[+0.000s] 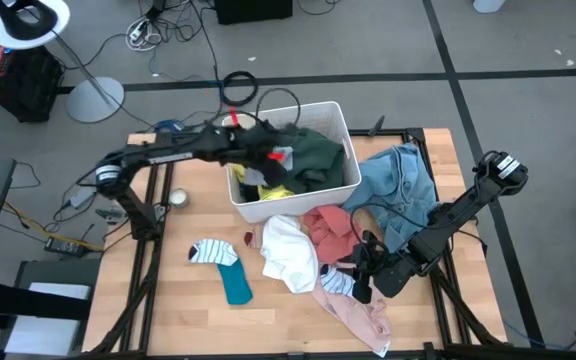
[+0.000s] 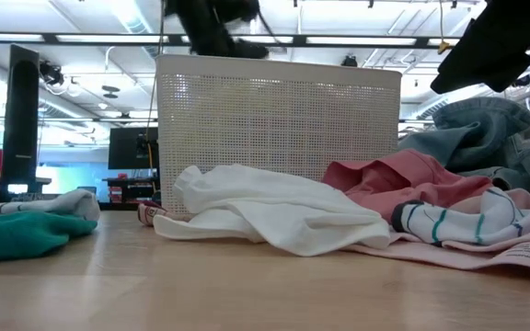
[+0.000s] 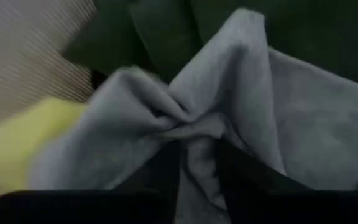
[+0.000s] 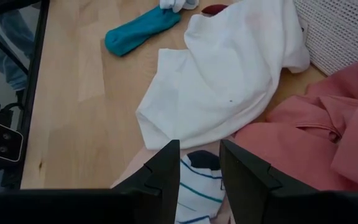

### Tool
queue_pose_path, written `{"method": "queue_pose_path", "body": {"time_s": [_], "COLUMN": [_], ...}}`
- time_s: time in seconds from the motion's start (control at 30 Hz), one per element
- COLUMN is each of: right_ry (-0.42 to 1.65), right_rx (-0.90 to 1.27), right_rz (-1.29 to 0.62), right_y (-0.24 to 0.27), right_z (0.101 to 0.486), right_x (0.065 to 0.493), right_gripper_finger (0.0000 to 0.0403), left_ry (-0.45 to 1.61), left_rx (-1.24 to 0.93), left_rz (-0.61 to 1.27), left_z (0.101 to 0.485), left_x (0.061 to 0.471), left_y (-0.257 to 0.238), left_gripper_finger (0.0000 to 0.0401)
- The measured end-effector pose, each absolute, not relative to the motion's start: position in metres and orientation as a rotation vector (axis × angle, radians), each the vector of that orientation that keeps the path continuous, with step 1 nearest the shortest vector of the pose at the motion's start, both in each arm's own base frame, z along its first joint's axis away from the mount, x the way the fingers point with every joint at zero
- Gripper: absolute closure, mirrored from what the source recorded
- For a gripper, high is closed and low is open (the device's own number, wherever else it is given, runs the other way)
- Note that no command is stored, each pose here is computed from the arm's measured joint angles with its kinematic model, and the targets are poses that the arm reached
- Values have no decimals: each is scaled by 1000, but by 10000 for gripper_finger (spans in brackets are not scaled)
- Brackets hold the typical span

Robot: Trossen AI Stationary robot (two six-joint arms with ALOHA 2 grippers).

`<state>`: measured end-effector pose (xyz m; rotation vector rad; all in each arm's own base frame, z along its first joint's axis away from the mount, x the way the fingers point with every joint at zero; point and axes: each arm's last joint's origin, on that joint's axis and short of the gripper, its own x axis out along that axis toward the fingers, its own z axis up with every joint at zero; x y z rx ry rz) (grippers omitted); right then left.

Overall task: Sort clothes
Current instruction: Put the gray underwear into the white bin, then put the left white striped sock into the white bin

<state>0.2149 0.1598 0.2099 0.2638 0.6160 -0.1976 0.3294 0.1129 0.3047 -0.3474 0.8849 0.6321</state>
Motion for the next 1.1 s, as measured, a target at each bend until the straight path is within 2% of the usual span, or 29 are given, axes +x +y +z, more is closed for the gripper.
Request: {"method": "queue_pose_path", "body": {"time_s": [0.17, 0.33, 0.43, 0.57, 0.8, 0.93, 1.1], "right_ry": [616, 616, 616, 617, 622, 622, 621], "right_rx": [264, 264, 264, 263, 259, 259, 262], "right_rz": [-198, -198, -198, -199, -201, -201, -201], "right_y": [160, 160, 160, 160, 159, 159, 159], "right_z": [210, 210, 210, 210, 209, 209, 210], "right_x": [215, 215, 215, 215, 214, 214, 214], "right_gripper_finger": [289, 289, 289, 289, 289, 289, 289], "left_ry": [960, 1005, 974, 850, 717, 663, 631], "left_rx": [-401, -444, -439, -392, -299, -301, -351], "left_rz": [630, 625, 589, 527, 501, 484, 462], "left_z": [261, 250, 268, 316, 378, 393, 378], "left_x": [337, 341, 337, 323, 269, 238, 205], "left_y": [120, 121, 116, 99, 48, 15, -20], "left_gripper_finger": [233, 214, 214, 215, 215, 215, 215]}}
